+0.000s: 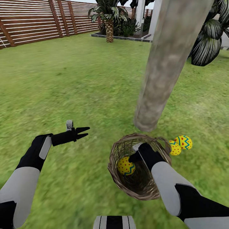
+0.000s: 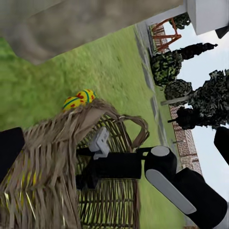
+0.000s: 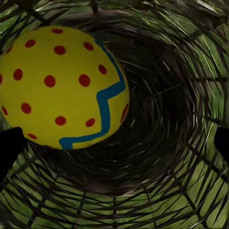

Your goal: Take the three Easter eggs out of the wicker basket on the lawn in the garden, then place them on the lawn next to a single tree (choose any tree) so that all three eggs are next to the same tree and none are left in the basket.

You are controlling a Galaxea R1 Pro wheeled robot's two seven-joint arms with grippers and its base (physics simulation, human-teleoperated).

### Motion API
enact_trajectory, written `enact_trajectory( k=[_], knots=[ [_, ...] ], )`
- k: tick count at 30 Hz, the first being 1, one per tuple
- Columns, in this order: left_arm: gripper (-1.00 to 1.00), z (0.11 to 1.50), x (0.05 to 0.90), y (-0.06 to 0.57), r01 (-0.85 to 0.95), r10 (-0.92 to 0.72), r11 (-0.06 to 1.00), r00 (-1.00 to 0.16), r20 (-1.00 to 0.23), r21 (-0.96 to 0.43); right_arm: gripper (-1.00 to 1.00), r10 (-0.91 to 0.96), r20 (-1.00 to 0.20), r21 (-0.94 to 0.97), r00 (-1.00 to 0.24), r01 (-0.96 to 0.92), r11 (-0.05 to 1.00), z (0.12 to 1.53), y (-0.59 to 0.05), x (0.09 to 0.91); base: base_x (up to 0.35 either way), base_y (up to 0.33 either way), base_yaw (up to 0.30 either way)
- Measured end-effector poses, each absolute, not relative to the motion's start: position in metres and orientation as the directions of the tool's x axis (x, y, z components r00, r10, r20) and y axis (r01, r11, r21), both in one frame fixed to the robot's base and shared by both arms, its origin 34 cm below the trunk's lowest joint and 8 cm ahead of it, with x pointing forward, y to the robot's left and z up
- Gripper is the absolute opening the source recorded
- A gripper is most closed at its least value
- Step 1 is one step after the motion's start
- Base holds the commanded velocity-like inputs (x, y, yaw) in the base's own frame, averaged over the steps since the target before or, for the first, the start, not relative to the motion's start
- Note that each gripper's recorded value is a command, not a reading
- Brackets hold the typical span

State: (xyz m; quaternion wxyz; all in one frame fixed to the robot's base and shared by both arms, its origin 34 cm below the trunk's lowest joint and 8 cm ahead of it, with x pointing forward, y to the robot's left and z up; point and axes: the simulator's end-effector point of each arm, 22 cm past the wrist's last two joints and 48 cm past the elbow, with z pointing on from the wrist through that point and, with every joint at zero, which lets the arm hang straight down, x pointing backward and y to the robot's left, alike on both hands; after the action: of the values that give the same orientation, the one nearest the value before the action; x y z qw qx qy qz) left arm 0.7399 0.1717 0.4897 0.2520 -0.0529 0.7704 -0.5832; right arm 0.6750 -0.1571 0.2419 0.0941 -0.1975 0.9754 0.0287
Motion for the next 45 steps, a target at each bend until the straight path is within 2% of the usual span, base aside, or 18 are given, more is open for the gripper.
enact_trajectory(
  k=[9,16,26,45],
  knots=[
    [1.00,0.489,0.740,0.172,0.211,-0.377,0.314,-0.867,-0.326,-0.926,1.00,-0.409,-0.189,0.014,-0.893,-0.419,0.908,0.240,-0.154,0.673,0.096,0.044,0.000],
    [1.00,0.489,0.740,0.172,0.210,-0.377,0.315,-0.867,-0.325,-0.925,1.00,-0.512,-0.170,-0.040,-0.842,-0.513,0.858,0.239,-0.150,0.670,0.000,0.000,0.000],
    [1.00,0.489,0.740,0.172,0.210,-0.378,0.315,-0.867,-0.325,-0.925,1.00,-0.530,-0.198,0.071,-0.825,-0.551,0.831,0.243,-0.126,0.663,0.000,0.000,0.000],
    [1.00,0.489,0.741,0.172,0.210,-0.378,0.316,-0.867,-0.326,-0.925,1.00,-0.598,-0.184,0.030,-0.780,-0.612,0.790,0.244,-0.123,0.663,0.000,0.000,0.000]
  ],
)
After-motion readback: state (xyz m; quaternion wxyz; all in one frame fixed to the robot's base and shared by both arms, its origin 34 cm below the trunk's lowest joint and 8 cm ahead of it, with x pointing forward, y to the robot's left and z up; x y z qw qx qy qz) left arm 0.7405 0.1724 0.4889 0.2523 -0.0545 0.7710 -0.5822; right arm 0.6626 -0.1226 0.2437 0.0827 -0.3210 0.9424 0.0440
